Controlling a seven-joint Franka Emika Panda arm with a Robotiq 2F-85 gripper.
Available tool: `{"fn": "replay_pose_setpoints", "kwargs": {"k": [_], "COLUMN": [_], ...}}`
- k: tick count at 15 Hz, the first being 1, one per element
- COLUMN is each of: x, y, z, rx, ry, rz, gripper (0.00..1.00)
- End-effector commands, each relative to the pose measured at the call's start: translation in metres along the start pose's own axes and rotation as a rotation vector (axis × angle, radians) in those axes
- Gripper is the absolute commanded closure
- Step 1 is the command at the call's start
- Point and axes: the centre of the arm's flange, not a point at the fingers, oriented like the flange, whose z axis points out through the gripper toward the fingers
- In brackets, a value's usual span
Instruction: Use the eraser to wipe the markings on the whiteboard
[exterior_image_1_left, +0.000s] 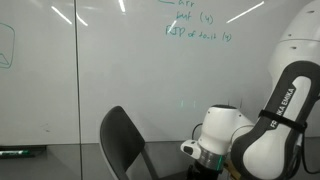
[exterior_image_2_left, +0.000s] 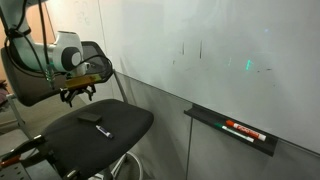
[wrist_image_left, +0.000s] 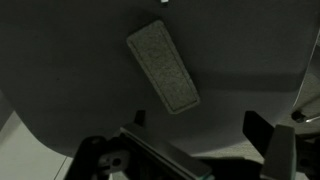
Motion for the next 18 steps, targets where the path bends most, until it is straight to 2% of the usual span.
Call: {"fn": "replay_pose_setpoints", "kwargs": {"k": [1, 4, 10, 18], "x": [-0.003, -0.005, 0.005, -0.006], "y": [0.007, 0.012, 0.035, 0.028], "z": [0.029, 0.048, 0.067, 0.074], "rx": [0.035, 0.041, -0.009, 0.023], "ry": [0.029, 0.021, 0.046, 0.009], "rz": [-0.081, -0.135, -0.214, -0.275], "gripper": [0.00, 0.00, 0.00, 0.00]}}
